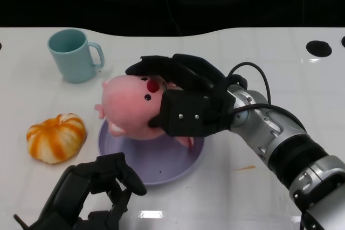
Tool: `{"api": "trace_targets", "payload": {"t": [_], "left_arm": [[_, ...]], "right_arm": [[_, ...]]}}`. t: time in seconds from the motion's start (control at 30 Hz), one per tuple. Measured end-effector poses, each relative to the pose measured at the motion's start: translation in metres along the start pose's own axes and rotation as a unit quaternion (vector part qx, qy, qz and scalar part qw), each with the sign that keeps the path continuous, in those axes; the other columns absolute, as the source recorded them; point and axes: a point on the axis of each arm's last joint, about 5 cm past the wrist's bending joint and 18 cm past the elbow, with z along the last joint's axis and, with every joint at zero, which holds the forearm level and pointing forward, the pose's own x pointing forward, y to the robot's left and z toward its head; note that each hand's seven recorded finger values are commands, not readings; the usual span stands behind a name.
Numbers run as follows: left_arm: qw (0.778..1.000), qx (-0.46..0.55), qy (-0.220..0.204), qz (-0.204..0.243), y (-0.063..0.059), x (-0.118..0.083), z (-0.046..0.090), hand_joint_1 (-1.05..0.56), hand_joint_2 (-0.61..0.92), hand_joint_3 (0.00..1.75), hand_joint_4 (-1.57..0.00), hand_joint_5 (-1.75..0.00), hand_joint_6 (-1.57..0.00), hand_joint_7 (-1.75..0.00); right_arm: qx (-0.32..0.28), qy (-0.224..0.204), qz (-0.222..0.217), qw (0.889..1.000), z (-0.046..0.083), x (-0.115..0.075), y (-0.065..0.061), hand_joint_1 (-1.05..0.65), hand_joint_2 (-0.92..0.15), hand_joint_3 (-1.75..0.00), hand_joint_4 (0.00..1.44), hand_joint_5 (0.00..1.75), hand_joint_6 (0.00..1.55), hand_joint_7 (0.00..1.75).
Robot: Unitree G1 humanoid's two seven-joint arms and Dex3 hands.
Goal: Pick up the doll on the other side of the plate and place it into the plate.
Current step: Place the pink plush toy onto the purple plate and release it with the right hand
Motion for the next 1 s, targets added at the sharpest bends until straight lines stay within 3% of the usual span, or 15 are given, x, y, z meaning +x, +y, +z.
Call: {"api": "trace_targets", "payload": {"t": [0.17,0.33,0.73,1.0], "left_arm": [[1.000,0.001,0.000,-0.001,0.000,0.001,-0.001,-0.03,0.51,1.13,-0.77,-1.59,-0.81,-1.24],[1.000,0.002,-0.002,-0.001,0.000,0.002,-0.001,-0.04,0.51,1.13,-0.77,-1.59,-0.81,-1.24],[1.000,0.001,-0.010,-0.001,0.001,0.002,-0.003,-0.06,0.51,1.14,-0.77,-1.59,-0.80,-1.25],[1.000,0.001,-0.010,0.003,0.002,0.002,-0.003,-0.05,0.51,1.14,-0.77,-1.57,-0.81,-1.24]], "right_arm": [[-0.009,-0.005,0.020,1.000,0.002,0.000,-0.002,-0.93,-0.92,-0.27,0.00,0.12,0.05,0.00],[-0.037,-0.016,0.032,0.999,0.006,0.001,-0.008,-0.96,-0.92,-0.28,0.00,0.06,0.04,0.01],[-0.070,-0.033,0.033,0.996,0.012,-0.002,-0.023,-0.93,-0.92,-0.26,0.02,0.09,0.06,0.02],[-0.064,-0.048,0.010,0.997,0.004,-0.023,-0.031,-0.88,-0.92,-0.24,0.09,0.15,0.11,0.04]]}}
